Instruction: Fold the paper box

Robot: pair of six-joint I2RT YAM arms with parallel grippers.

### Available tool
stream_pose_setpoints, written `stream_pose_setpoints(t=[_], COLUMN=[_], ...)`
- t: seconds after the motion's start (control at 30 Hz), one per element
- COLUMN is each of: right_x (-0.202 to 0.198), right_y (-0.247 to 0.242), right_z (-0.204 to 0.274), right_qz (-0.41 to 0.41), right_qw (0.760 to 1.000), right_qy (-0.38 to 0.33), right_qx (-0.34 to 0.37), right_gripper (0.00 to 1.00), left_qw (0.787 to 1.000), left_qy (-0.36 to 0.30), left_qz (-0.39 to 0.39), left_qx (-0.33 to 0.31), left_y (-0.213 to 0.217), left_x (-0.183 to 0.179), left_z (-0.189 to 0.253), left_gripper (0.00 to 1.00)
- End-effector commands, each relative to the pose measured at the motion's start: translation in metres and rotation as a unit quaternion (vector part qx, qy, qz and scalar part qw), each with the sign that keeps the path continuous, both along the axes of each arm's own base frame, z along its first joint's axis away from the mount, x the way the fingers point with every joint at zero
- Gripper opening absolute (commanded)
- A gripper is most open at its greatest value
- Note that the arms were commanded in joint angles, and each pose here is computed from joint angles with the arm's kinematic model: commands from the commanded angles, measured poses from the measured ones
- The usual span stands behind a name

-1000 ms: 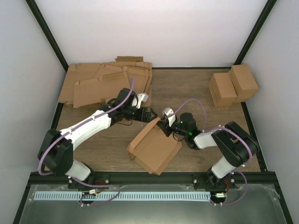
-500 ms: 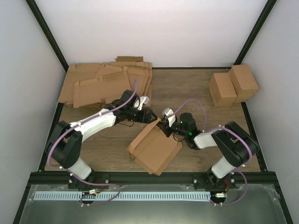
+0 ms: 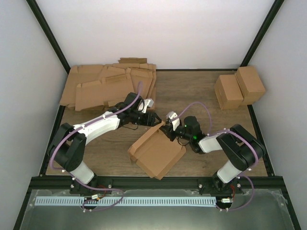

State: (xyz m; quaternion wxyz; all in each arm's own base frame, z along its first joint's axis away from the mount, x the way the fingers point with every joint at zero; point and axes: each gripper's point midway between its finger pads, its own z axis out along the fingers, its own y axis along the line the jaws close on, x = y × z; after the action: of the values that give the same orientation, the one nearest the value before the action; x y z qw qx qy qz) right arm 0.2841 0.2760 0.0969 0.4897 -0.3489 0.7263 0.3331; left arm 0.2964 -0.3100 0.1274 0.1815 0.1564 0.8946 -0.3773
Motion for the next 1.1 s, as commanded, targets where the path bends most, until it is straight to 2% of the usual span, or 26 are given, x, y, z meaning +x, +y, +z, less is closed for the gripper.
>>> stream_pose_setpoints(t=[0.0,0.07,0.2,0.37,0.5,0.67,0.77,0.83,0.93,1.03,1.07], right_x=[0.007,0.008,0.015,0.021,0.022,0.017,0.014,0.012,0.012,0.016,0.017], right_y=[0.009,0.009,0.005,0.001,0.006,0.007,0.004,0.0,-0.001,0.001,0.0], right_z=[0.009,0.007,0.003,0.001,-0.001,-0.004,-0.01,-0.014,-0.018,-0.022,-0.024], right_qz=[-0.004,-0.012,-0.043,-0.07,-0.078,-0.073,-0.077,-0.084,-0.085,-0.088,-0.092], right_qw=[1.0,1.0,0.998,0.996,0.995,0.996,0.996,0.995,0.995,0.995,0.994], right_qy=[-0.025,-0.028,-0.031,-0.035,-0.044,-0.037,-0.027,-0.025,-0.021,-0.019,-0.02], right_qx=[0.002,-0.004,-0.02,-0.032,-0.045,-0.045,-0.045,-0.043,-0.041,-0.046,-0.048], right_gripper=[0.27,0.26,0.11,0.02,0.04,0.18,0.3,0.33,0.31,0.16,0.15], left_qw=[1.0,1.0,1.0,1.0,1.0,1.0,0.999,0.999,0.999,0.999,0.999], left_qy=[0.004,0.006,0.007,0.015,0.023,0.02,0.015,0.013,0.009,0.009,0.01], left_qz=[0.013,0.015,0.016,0.017,0.017,0.022,0.024,0.025,0.026,0.025,0.024], left_qx=[0.015,0.017,0.017,0.014,0.001,0.01,0.015,0.019,0.019,0.021,0.021], left_y=[0.007,0.008,0.009,0.01,0.008,0.012,0.013,0.015,0.015,0.016,0.016], left_x=[0.004,0.004,0.004,0.001,-0.004,-0.003,-0.002,-0.001,-0.001,-0.002,-0.003], left_z=[-0.013,-0.015,-0.016,-0.02,-0.024,-0.025,-0.023,-0.023,-0.021,-0.022,-0.022], left_gripper=[0.71,0.7,0.69,0.69,0.69,0.69,0.69,0.69,0.69,0.69,0.69])
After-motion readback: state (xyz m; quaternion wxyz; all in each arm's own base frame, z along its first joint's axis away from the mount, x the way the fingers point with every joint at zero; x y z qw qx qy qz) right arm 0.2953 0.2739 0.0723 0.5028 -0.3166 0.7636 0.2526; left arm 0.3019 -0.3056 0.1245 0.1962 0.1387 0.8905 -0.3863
